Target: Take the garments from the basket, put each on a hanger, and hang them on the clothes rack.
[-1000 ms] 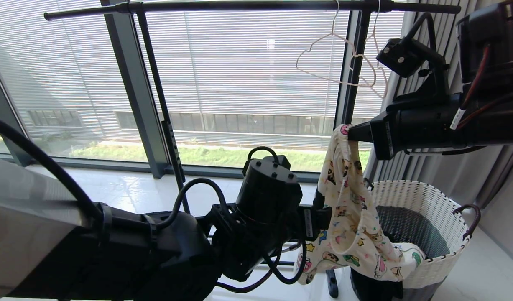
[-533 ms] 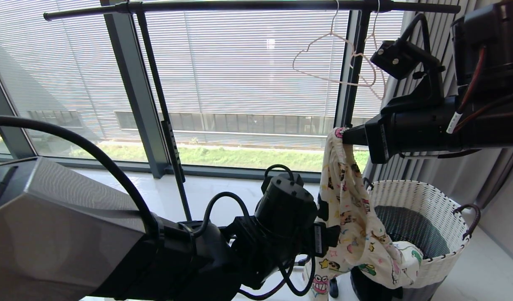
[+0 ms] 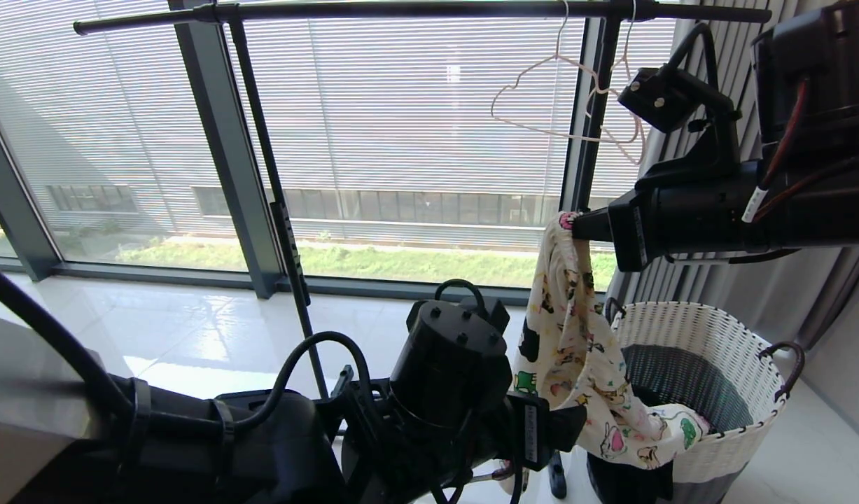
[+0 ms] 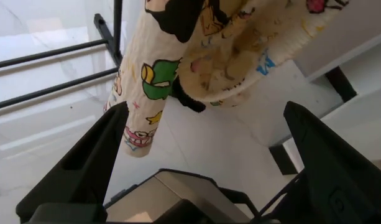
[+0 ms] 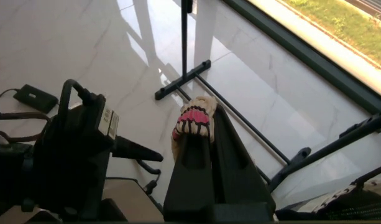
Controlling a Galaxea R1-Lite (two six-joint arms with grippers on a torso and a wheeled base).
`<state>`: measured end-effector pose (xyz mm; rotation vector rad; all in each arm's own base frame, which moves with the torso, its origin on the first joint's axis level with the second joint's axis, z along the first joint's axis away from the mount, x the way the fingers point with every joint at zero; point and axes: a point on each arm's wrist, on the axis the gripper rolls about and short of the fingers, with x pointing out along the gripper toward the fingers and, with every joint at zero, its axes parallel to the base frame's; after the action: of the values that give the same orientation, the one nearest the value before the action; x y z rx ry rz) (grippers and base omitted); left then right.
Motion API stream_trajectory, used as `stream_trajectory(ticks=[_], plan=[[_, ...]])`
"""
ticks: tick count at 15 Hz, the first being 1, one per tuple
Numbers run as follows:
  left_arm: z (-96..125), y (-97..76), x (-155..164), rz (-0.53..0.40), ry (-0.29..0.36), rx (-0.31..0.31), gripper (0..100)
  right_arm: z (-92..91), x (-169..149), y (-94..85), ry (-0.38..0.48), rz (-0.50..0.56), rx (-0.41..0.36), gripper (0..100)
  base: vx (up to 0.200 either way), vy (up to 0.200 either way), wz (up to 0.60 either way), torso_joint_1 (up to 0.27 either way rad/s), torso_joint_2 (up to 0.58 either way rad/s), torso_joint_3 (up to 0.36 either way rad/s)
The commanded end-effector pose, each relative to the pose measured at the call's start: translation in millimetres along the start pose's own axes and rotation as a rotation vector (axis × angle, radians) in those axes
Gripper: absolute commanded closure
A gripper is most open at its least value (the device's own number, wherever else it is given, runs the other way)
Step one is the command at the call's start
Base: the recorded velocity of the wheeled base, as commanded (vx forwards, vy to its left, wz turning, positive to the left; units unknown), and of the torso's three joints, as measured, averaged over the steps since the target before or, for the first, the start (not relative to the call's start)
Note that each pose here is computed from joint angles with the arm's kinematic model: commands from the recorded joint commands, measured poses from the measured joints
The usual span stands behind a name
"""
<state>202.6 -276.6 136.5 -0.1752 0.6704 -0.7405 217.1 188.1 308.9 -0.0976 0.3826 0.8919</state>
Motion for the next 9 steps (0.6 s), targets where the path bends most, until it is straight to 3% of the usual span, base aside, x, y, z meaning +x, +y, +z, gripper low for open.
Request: stream_trajectory(ticks=[1,2,5,9], plan=[[7.3,5.7,15.5,0.073,-0.044,-0.018,0,0.1,-0.2,1.4,0.000,0.005,-0.002,100,0.000,0.000,0.00,0.000,0.00,0.000],[8.9,8.6,25.4,0.110,-0.061,-0.031,0,0.3,-0.8,1.9,-0.001,0.006,-0.004,100,0.000,0.000,0.00,0.000,0.00,0.000],[11.0,7.3,31.0,0.098,-0.064,-0.062,0,1.8,-2.8,2.8,-0.008,0.008,-0.006,100,0.000,0.000,0.00,0.000,0.00,0.000],[-18.7,20.3,75.8,0.217,0.005,-0.041,0,2.9,-5.6,7.7,-0.015,0.020,-0.012,100,0.000,0.000,0.00,0.000,0.00,0.000]])
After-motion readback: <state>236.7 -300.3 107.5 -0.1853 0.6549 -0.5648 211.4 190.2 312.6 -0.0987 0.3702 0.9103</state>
